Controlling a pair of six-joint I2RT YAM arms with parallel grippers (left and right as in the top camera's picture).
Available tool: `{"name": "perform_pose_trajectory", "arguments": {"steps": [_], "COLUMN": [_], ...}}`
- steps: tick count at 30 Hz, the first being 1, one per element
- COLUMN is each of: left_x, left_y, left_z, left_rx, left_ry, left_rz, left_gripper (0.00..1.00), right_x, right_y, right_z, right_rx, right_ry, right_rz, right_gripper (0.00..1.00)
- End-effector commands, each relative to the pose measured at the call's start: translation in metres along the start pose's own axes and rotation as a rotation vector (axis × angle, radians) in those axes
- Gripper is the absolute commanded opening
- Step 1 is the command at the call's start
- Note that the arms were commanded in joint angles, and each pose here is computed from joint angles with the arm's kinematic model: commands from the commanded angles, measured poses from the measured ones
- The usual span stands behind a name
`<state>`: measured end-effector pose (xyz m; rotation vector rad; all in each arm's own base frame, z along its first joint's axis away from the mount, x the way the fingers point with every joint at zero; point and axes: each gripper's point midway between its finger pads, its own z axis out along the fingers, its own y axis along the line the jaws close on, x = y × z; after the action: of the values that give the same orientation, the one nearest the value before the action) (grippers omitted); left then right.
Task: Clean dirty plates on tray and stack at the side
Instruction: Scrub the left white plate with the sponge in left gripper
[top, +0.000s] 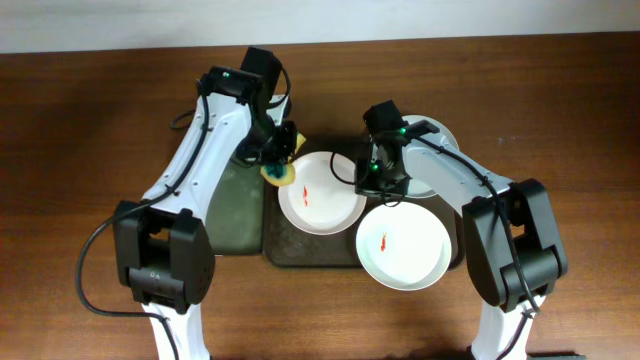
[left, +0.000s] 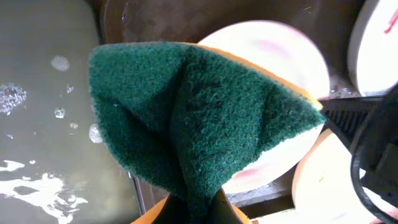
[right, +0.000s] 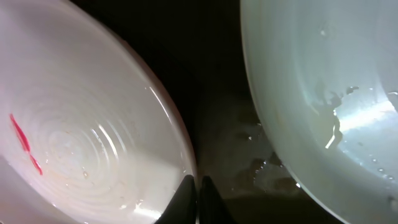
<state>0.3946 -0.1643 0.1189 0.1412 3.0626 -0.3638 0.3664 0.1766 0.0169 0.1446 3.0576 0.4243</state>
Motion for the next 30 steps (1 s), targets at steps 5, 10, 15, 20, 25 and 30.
{"name": "perform_pose_trajectory", "arguments": {"steps": [5,10,15,20,25,30], "left_x": [0.009,0.012,0.014,0.010,0.004,-0.007], "left_y": [-0.006,-0.007,-0.004,-0.004,-0.003,-0.008], "left_z": [0.035,0.055,0.067,0.068,0.072,0.075], "left_rx": [-0.007,-0.006,-0.014,-0.014,-0.087,-0.131], "left_ry": [0.008,0.000,-0.006,-0.022,-0.075,-0.140], "left_rz": [-0.026,-0.032,-0.055,-0.055,-0.061,-0.035], "left_gripper": [0.00,0.00,0.00,0.00,0.00,0.00], "right_x": [-0.004,-0.004,-0.007,-0.007,-0.008,-0.008], "right_y": [0.015,0.014,0.008,0.005,0.005,0.005], "right_z": [0.001,0.001,0.002,0.004,0.004,0.004], "right_rx": [-0.058,-0.053,-0.021,-0.005,-0.006,-0.006], "right_ry": [-0.001,-0.001,-0.017,-0.022,-0.024,-0.024], "right_rz": [0.079,0.101,0.167,0.168,0.167,0.166], "right_gripper": [0.04,0.04,0.04,0.04,0.04,0.04]}}
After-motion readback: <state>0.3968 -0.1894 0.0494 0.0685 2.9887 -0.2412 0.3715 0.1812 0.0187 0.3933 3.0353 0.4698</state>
